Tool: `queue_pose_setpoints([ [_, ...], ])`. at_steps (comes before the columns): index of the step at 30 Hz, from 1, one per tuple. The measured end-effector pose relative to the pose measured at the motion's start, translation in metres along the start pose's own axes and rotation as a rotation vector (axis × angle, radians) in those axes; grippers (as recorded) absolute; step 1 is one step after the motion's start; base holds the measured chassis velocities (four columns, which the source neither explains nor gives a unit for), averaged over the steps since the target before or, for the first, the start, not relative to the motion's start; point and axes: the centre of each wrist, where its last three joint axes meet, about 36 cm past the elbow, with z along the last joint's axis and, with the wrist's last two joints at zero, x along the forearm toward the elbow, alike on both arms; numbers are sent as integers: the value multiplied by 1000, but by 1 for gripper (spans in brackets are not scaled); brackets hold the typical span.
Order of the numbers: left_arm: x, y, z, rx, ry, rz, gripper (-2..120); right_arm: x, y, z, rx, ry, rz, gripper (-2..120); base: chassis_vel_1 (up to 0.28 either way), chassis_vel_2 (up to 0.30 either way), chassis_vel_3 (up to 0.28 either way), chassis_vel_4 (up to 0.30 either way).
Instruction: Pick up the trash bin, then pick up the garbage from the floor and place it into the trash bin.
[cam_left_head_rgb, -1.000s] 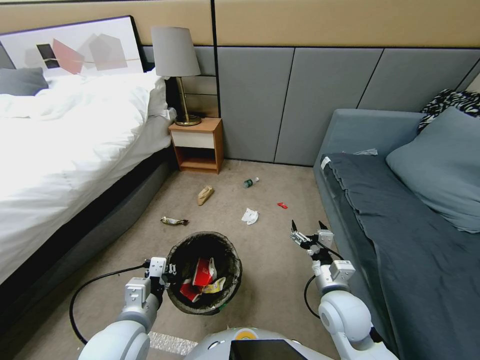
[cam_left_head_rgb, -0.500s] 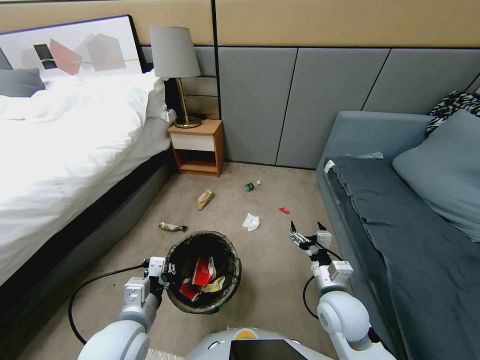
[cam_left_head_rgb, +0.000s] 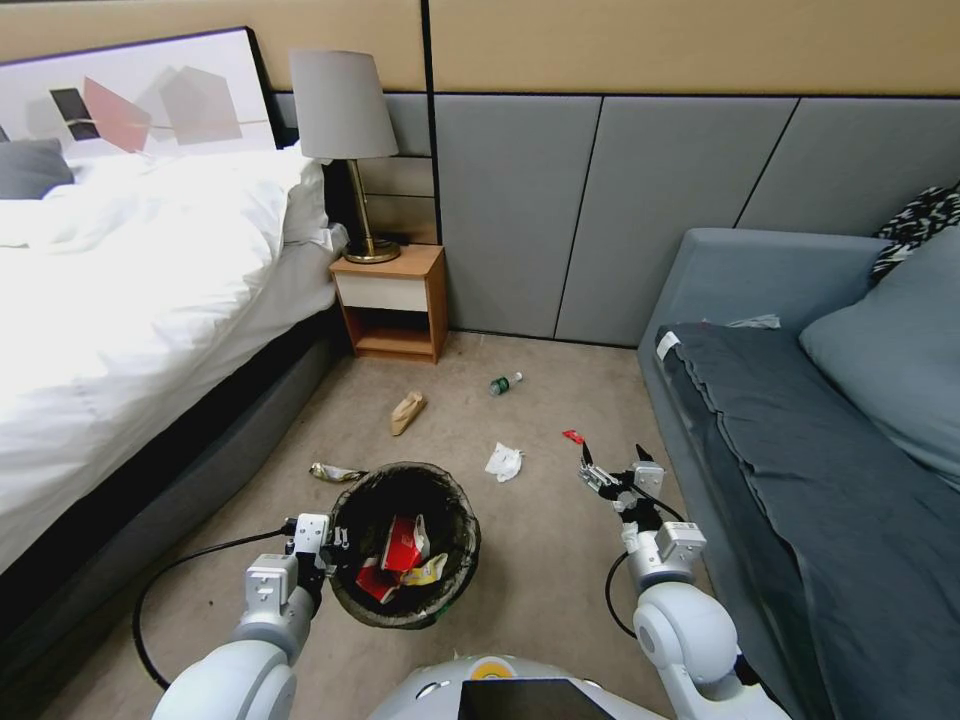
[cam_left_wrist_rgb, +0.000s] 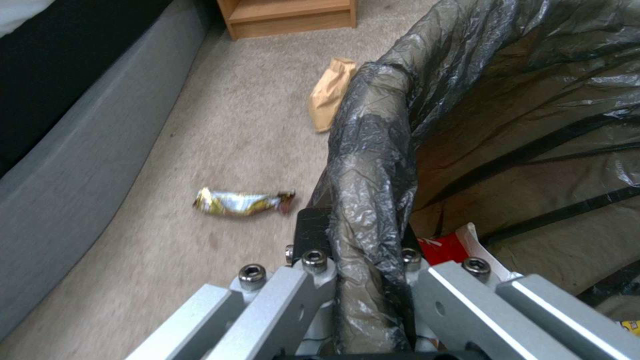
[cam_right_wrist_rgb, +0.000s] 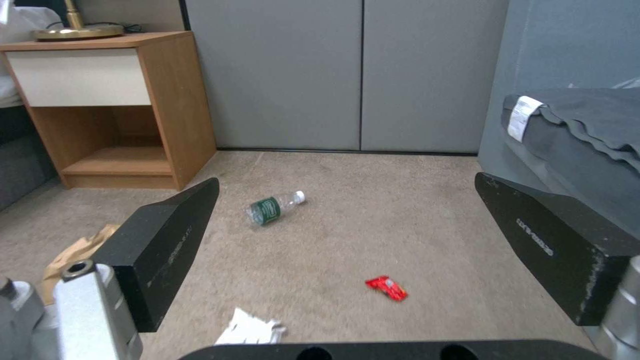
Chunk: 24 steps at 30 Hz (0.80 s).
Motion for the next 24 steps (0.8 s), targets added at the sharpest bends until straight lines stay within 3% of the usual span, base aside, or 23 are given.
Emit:
queue_pose_setpoints([
  [24,0,-1,1,-1,-1,-2,1,1,1,1,6,-2,1,100,-125,130,125,-125],
])
